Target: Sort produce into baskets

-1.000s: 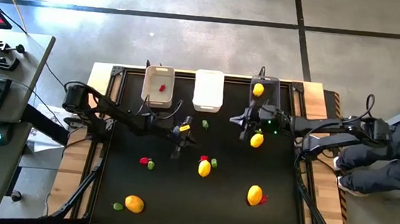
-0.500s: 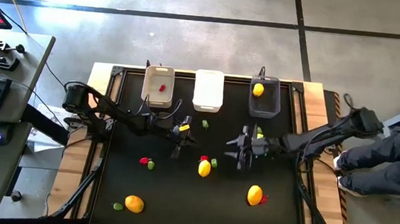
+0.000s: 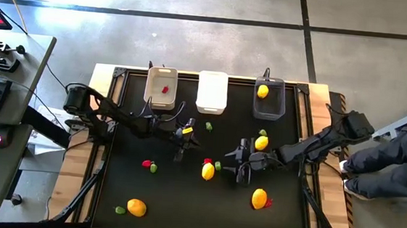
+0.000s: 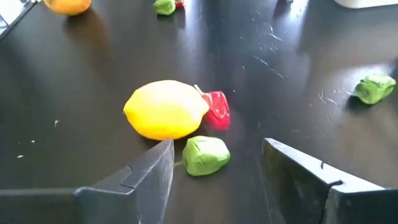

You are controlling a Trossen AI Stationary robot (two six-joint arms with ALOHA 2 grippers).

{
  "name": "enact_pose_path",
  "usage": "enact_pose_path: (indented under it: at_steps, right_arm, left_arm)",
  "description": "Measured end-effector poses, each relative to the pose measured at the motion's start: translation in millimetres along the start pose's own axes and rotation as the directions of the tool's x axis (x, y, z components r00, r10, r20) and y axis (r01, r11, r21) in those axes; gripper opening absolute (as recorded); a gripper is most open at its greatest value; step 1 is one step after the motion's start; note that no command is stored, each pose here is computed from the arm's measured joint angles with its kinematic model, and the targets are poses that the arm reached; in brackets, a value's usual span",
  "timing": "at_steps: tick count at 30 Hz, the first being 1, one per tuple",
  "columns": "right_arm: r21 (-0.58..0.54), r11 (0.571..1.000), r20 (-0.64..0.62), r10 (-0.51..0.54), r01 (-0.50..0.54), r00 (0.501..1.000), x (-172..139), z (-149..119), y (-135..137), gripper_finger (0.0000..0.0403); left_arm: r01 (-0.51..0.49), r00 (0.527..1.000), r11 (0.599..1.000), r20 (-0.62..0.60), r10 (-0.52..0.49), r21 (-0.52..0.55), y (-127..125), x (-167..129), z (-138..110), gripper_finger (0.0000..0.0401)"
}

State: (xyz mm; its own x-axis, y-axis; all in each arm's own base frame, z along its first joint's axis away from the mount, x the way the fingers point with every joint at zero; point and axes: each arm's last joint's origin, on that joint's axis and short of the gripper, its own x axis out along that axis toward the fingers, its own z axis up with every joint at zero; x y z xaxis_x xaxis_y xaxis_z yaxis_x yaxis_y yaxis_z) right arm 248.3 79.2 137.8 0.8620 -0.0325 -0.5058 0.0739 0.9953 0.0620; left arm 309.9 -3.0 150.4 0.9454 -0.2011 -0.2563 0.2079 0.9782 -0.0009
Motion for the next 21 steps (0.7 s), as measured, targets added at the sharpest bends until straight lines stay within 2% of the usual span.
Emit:
enact_pose_path:
  at_steps: [15,21]
  right_arm:
    - [-0.018,1.0,-0.033,-0.001,0.0,0.999,15.3,-14.8,2.3,0.0236]
    - [-0.002,0.997,-0.049,0.072,-0.072,0.996,27.1,-25.9,6.2,0.0236]
  left_arm:
    - [-0.019,1.0,1.0,-0.001,0.019,-0.004,1.5,-0.2,-0.1,0.0001]
    - [-0.027,1.0,1.0,-0.001,0.027,-0.005,3.8,-0.7,-0.2,0.0001]
